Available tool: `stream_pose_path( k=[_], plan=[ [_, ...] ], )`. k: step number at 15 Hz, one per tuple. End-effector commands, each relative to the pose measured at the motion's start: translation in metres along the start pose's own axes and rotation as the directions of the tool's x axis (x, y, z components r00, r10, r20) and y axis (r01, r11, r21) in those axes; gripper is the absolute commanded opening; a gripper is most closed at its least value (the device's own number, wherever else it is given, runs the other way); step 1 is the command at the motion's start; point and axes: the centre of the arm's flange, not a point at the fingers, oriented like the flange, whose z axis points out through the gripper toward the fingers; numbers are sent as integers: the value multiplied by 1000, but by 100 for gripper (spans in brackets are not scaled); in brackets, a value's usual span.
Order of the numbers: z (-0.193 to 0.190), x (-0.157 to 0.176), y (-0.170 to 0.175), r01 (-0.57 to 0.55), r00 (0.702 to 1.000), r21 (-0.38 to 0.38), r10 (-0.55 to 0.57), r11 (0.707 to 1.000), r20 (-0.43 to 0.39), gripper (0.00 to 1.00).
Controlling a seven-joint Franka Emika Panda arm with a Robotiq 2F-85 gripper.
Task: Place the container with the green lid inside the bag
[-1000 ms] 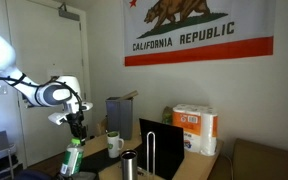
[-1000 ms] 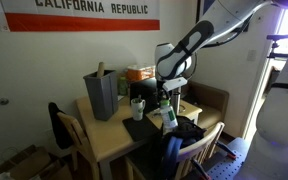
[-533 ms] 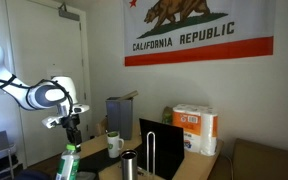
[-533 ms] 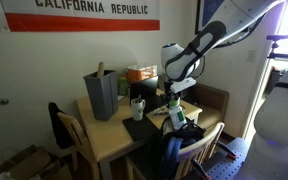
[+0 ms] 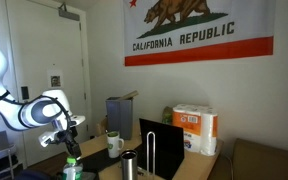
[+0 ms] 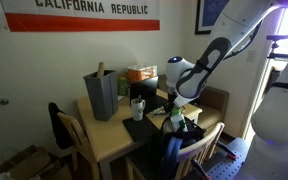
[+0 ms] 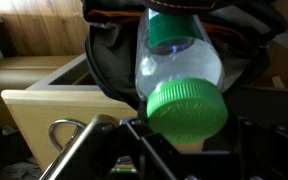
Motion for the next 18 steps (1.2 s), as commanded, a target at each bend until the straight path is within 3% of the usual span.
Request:
stream_pose_path(
  k=[1,6,13,14,18],
  plan=[
    [41,-10,-10,-8,998,0,8,1000,-55,40],
    [73,-27,-20,-2,999,3,2,1000,-52,40],
    [82,-34,-28,-1,999,-11,0,1000,-38,40],
    [82,-34,-29,-1,999,-12,0,1000,-37,90],
    [83,-31,-32,13,1000,-16,-14,1000,-23,100]
  ],
)
